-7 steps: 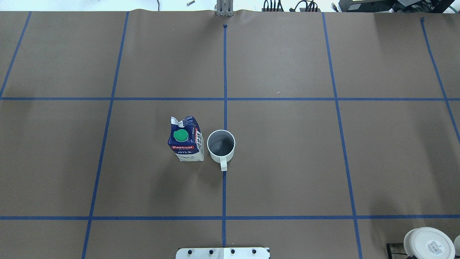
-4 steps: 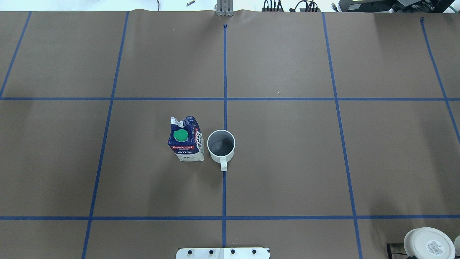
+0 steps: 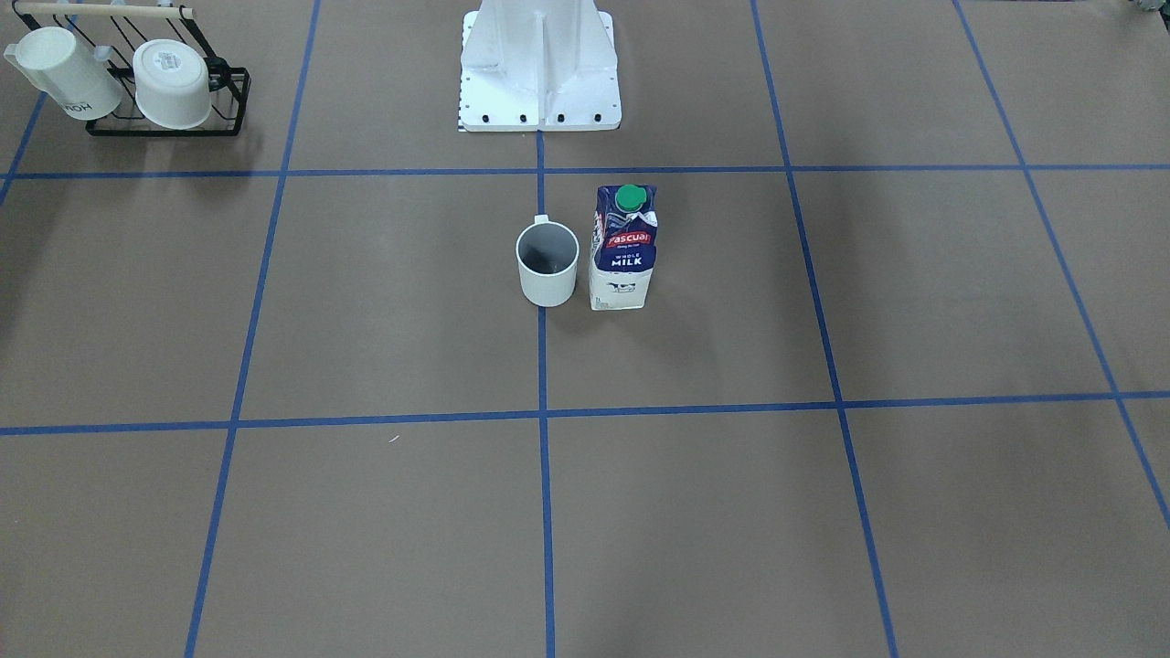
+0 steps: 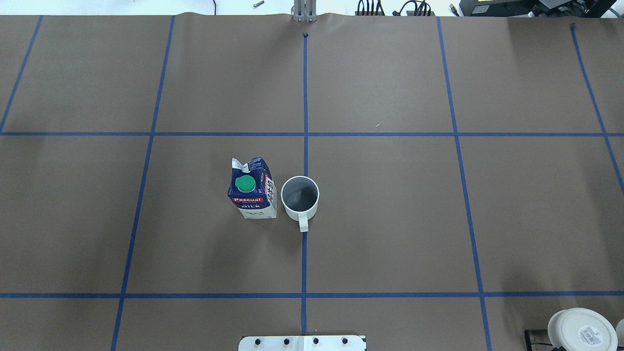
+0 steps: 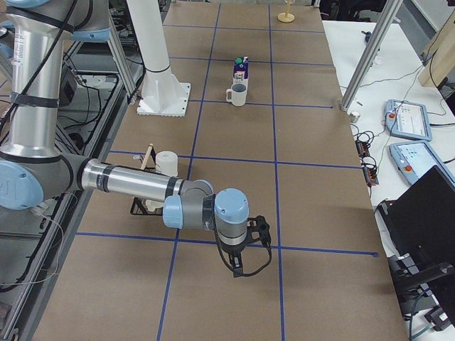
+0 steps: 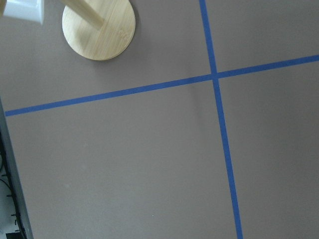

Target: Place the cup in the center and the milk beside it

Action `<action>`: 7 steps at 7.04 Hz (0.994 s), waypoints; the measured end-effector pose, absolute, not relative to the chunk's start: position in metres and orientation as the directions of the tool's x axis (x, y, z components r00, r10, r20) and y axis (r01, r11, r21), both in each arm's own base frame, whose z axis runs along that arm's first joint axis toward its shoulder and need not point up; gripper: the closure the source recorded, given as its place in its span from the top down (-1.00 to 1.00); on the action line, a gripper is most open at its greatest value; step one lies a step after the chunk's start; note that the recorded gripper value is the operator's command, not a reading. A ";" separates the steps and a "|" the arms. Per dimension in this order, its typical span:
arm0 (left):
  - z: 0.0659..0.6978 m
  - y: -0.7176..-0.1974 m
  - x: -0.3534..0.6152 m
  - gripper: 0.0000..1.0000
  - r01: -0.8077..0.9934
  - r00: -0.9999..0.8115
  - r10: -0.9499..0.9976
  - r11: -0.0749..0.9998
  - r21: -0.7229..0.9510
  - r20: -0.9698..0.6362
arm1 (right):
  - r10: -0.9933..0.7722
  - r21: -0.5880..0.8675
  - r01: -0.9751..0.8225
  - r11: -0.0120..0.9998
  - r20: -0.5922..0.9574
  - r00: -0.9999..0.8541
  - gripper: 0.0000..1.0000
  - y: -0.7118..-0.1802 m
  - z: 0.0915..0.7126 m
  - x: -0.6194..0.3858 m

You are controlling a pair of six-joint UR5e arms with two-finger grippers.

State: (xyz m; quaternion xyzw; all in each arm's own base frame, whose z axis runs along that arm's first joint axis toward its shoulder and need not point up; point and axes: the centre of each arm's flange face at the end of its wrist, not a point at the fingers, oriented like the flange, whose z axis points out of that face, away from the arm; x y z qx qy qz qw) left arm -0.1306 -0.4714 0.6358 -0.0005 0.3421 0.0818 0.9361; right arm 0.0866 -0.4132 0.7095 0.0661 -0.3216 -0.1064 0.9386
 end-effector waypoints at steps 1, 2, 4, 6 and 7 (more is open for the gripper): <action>0.644 -0.468 -0.130 0.96 -0.153 0.752 0.154 0.987 0.058 -0.641 | -0.246 0.198 0.157 0.967 0.590 0.769 1.00 -0.414 0.709 0.086; 0.661 -0.460 -0.127 0.97 -0.154 0.754 0.178 0.984 0.094 -0.632 | -0.247 0.200 0.157 0.967 0.591 0.768 1.00 -0.414 0.708 0.086; 0.681 -0.441 -0.122 0.97 -0.104 0.766 0.161 0.986 0.127 -0.623 | -0.247 0.201 0.156 0.967 0.592 0.767 1.00 -0.414 0.708 0.086; 0.682 -0.437 -0.118 0.97 -0.026 0.755 0.079 0.996 0.091 -0.651 | -0.249 0.204 0.156 0.967 0.591 0.767 1.00 -0.414 0.707 0.086; 0.681 -0.436 -0.117 0.96 -0.015 0.742 0.071 0.996 0.089 -0.667 | -0.250 0.205 0.156 0.966 0.591 0.767 1.00 -0.414 0.706 0.086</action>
